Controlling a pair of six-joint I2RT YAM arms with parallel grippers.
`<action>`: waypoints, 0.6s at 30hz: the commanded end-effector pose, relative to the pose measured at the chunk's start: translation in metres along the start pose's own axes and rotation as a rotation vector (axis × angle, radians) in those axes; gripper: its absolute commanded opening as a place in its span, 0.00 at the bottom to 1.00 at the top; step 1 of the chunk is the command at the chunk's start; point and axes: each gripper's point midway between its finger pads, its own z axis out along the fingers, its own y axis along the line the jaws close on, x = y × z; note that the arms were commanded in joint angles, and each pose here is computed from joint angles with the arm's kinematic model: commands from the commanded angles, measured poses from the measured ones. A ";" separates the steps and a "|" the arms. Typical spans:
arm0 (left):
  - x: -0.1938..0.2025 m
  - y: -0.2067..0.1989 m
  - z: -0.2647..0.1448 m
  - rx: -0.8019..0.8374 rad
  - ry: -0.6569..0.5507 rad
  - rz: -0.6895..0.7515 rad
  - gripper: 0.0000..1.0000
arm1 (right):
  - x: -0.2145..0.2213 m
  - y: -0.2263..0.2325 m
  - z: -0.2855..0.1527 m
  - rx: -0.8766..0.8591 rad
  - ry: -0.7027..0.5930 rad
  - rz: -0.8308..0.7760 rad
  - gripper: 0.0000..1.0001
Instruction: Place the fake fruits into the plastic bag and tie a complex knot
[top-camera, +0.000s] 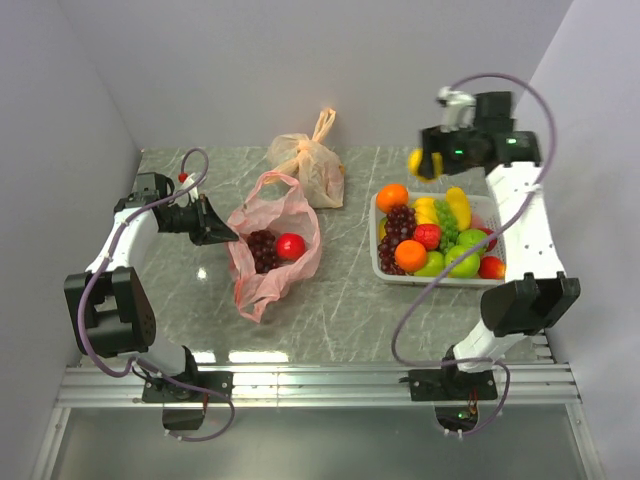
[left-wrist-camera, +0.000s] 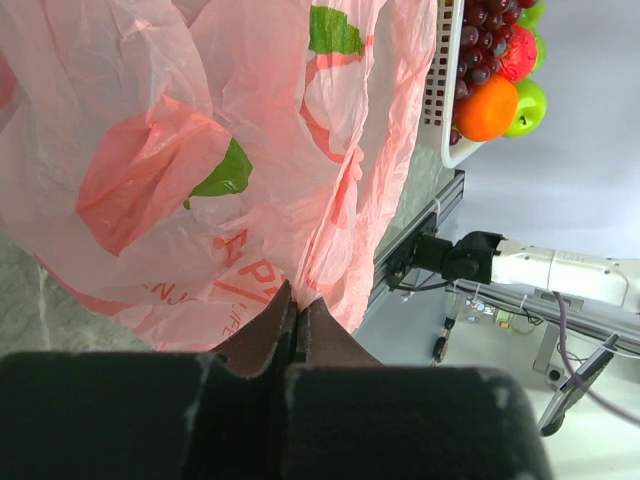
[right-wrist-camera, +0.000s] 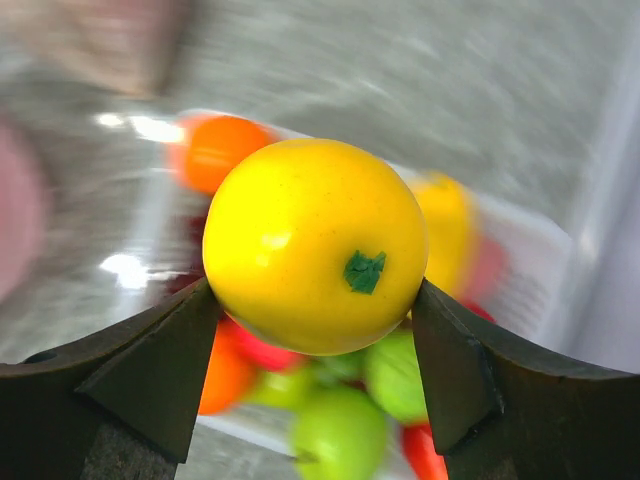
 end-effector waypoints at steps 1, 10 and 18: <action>-0.002 -0.003 -0.002 0.012 -0.008 0.028 0.00 | -0.030 0.098 -0.010 -0.224 -0.127 -0.115 0.42; -0.002 -0.007 -0.003 0.030 0.003 0.016 0.00 | -0.003 0.320 0.009 -0.584 -0.132 -0.409 0.42; -0.007 -0.020 -0.008 0.099 0.004 0.011 0.00 | 0.050 0.407 0.074 -0.609 0.010 -0.544 0.40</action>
